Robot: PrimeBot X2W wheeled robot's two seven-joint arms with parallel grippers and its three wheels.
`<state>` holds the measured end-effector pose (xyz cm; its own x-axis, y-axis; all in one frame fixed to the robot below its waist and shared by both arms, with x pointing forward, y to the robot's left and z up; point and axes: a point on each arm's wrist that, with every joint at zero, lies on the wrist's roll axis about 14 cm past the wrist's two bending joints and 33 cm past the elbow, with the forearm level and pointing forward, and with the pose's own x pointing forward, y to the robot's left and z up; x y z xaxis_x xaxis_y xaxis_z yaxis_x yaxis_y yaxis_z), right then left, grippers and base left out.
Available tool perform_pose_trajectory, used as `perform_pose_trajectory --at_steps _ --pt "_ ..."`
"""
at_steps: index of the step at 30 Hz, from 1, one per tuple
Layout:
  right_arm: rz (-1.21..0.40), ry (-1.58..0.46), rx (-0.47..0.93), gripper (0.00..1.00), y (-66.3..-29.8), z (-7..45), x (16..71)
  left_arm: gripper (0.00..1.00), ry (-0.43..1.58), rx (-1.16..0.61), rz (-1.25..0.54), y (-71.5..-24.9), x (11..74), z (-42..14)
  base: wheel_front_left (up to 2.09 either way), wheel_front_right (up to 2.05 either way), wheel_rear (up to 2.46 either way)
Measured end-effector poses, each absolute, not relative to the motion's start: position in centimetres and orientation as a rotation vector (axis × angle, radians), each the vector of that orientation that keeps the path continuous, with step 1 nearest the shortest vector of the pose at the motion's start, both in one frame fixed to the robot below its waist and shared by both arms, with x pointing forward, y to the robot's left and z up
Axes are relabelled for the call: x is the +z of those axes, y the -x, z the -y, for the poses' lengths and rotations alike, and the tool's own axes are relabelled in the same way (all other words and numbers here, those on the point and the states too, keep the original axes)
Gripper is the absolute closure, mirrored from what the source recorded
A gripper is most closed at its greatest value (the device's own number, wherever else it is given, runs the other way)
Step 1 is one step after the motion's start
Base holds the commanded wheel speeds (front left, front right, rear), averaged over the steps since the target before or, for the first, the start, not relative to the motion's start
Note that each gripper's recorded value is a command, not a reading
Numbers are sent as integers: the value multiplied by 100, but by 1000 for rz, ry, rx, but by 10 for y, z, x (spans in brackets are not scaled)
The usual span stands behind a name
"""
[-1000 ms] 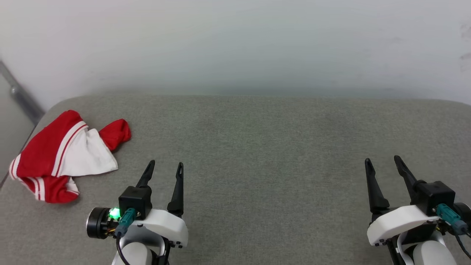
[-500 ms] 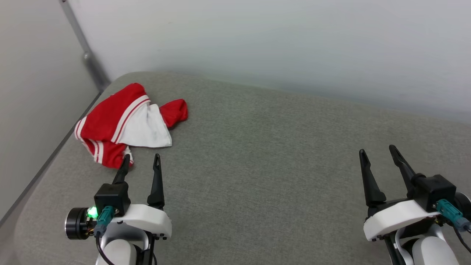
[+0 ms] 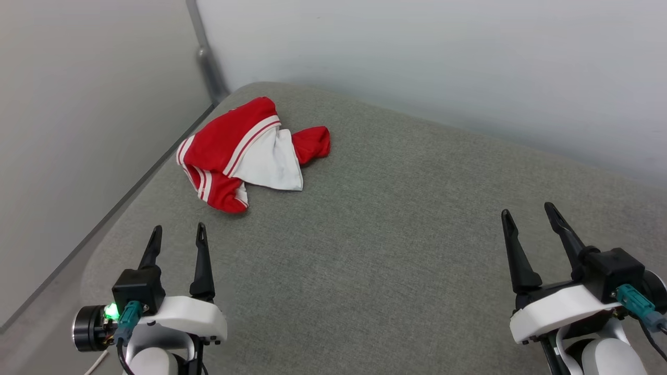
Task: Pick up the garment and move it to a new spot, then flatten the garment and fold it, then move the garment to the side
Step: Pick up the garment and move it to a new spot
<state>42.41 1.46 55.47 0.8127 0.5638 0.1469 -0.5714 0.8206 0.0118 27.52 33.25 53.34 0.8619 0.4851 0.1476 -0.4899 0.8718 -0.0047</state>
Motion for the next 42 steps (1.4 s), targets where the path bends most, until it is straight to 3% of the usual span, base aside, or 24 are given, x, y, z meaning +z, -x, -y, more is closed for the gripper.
perform_pose_trajectory --at_steps 15,28,34,42 --pt "119 -68 636 0 -428 -26 548 0 -48 562 130 -268 532 -347 0 0 0" --pt "95 -50 567 0 -469 7 529 0 -91 478 118 -385 560 -364 0 0 0" --pt "68 -56 509 0 -492 33 508 0 -78 391 -75 -450 542 -369 0 0 0" --pt "17 -70 434 0 -510 65 471 0 -101 349 -514 -495 482 -389 0 0 0"
